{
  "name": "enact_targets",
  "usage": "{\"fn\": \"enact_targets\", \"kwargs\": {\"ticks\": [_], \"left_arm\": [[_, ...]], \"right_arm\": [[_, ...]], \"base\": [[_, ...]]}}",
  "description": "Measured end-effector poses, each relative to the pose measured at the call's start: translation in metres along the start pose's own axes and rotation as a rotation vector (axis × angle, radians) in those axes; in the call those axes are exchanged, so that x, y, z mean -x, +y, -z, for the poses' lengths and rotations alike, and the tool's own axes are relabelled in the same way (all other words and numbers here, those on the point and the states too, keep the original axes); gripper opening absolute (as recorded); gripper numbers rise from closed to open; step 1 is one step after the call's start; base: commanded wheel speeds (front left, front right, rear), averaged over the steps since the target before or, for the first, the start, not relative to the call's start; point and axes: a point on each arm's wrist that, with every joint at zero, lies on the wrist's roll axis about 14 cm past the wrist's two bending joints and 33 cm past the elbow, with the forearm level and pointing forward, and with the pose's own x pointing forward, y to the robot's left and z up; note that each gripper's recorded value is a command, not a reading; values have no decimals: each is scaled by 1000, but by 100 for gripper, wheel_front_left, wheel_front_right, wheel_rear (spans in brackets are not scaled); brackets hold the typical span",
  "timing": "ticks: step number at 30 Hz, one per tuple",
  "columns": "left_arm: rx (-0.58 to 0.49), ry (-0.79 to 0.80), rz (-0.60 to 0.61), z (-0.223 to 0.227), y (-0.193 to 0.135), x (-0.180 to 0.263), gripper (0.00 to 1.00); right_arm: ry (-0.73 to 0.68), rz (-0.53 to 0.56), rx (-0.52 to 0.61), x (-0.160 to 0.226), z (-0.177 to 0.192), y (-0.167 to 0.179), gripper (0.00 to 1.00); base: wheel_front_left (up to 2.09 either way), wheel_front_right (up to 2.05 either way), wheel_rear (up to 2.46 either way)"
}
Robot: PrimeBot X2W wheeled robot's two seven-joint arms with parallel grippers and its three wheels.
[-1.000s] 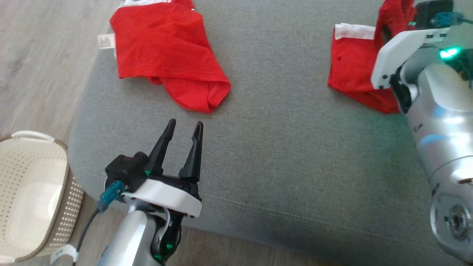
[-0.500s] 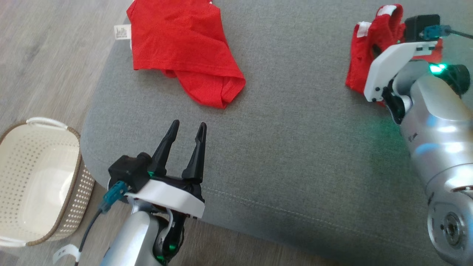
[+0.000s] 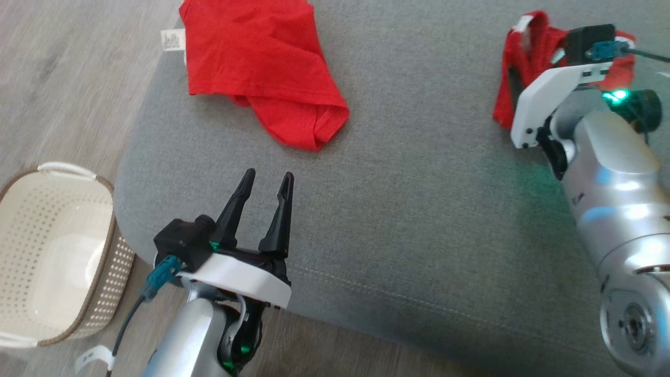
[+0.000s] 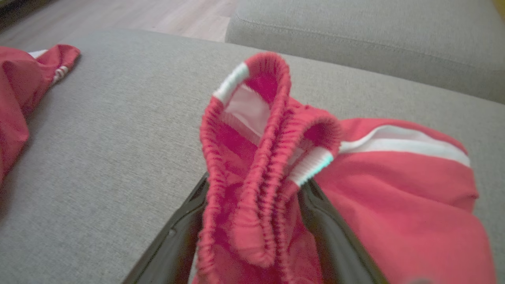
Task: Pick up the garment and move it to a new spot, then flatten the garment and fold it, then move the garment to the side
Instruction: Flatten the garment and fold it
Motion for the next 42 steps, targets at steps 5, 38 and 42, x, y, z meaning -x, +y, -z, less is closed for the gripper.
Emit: {"fn": "enact_targets", "kwargs": {"ticks": [5,38,42], "left_arm": [[4,-18,21,-6,-7,-1,100],[16,-186,76,-55,-30,8,100],[-6,-174,59,-50,-26,10,100]], "right_arm": [[-44,-5,18,11,-15,5,100],[-634,212,-6,195,-41,-53,100],[-660,235,-10,211,-34,-52,100]], "base": [[0,0,0],[0,0,0],[0,0,0]]}}
